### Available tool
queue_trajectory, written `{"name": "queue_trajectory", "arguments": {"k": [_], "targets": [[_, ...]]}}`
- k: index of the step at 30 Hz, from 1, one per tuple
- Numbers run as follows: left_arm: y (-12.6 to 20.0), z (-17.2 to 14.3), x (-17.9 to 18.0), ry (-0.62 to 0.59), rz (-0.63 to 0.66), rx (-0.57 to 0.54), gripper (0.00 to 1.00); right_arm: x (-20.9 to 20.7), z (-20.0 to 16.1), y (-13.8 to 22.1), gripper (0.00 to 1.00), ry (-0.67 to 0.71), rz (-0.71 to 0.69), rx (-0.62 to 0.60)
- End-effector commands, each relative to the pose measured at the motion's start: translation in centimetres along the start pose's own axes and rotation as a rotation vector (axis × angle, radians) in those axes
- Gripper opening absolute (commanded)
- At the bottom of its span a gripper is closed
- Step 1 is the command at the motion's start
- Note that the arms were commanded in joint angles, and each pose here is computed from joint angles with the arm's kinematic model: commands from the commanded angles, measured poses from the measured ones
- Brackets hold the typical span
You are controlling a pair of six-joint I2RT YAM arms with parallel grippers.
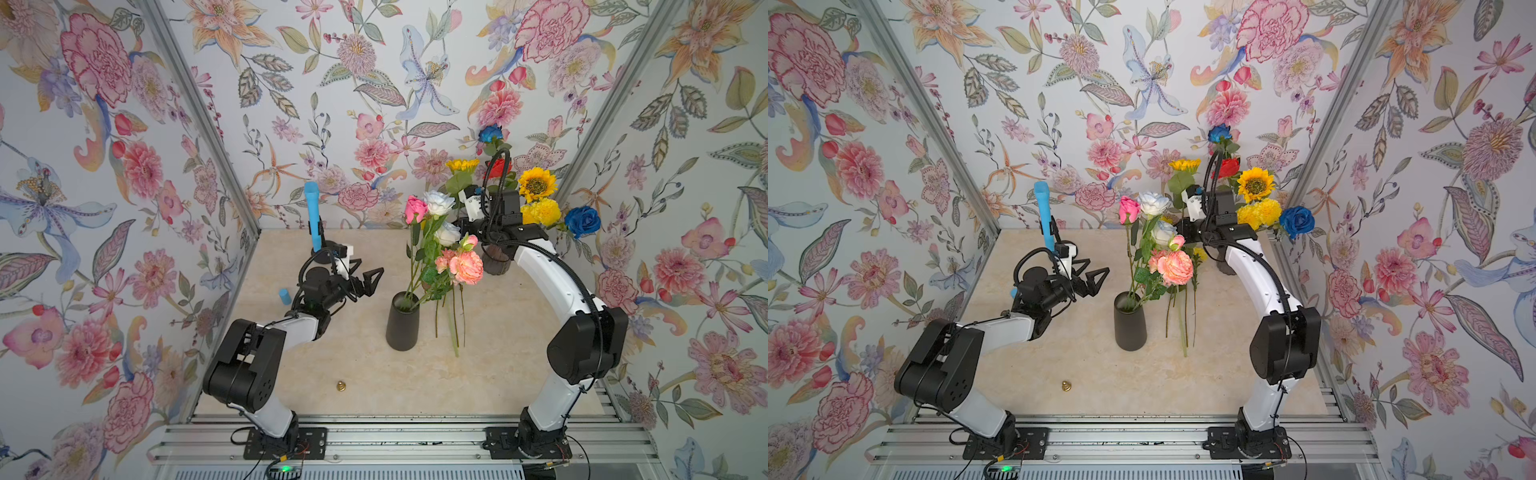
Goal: Pick out yellow flowers from the vase
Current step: Place the flower at the center of the board.
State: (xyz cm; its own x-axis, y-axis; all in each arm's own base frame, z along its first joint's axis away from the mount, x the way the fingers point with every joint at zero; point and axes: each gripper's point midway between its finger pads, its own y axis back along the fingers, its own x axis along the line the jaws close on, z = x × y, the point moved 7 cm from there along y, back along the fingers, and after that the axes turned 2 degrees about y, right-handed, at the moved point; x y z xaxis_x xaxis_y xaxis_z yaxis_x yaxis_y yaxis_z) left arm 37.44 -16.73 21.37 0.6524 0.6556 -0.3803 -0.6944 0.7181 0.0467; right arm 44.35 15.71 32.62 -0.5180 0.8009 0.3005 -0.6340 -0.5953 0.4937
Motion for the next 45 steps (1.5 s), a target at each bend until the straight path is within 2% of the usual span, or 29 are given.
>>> {"name": "queue_trajectory", "arguments": {"k": [1, 10, 15, 21, 30, 36, 43, 45], "targets": [[-2.0, 1.3, -0.1, 0.005, -0.112, -0.001, 1.00, 1.3, 2.4, -0.1, 0.00, -0.005, 0.094, -0.095], [-5.8, 2.3, 0.0, -0.002, -0.209, 0.042, 0.99, 1.4, 4.2, -2.8, 0.00, -0.046, 0.232, -0.214], [-7.3, 2.2, -0.3, -0.021, -0.233, 0.090, 0.94, 2.1, 5.6, -4.2, 0.00, -0.054, 0.322, -0.268], [-8.4, 1.8, 0.2, -0.032, -0.221, 0.143, 0.90, 3.8, 6.1, -6.2, 0.00, -0.057, 0.437, -0.247], [-9.2, 1.0, 1.2, -0.025, -0.177, 0.185, 0.77, 5.7, 5.3, -7.3, 0.00, -0.086, 0.590, -0.216], [-9.4, 0.7, 1.0, -0.031, -0.180, 0.192, 0.69, 6.4, 4.8, -7.6, 0.00, -0.098, 0.623, -0.212], [-9.7, 0.1, 0.3, -0.048, -0.180, 0.214, 0.64, 6.8, 4.4, -8.8, 0.00, -0.106, 0.630, -0.196], [-9.7, 0.0, 0.3, -0.051, -0.178, 0.219, 0.59, 7.2, 4.3, -9.0, 0.00, -0.103, 0.639, -0.194]]}}
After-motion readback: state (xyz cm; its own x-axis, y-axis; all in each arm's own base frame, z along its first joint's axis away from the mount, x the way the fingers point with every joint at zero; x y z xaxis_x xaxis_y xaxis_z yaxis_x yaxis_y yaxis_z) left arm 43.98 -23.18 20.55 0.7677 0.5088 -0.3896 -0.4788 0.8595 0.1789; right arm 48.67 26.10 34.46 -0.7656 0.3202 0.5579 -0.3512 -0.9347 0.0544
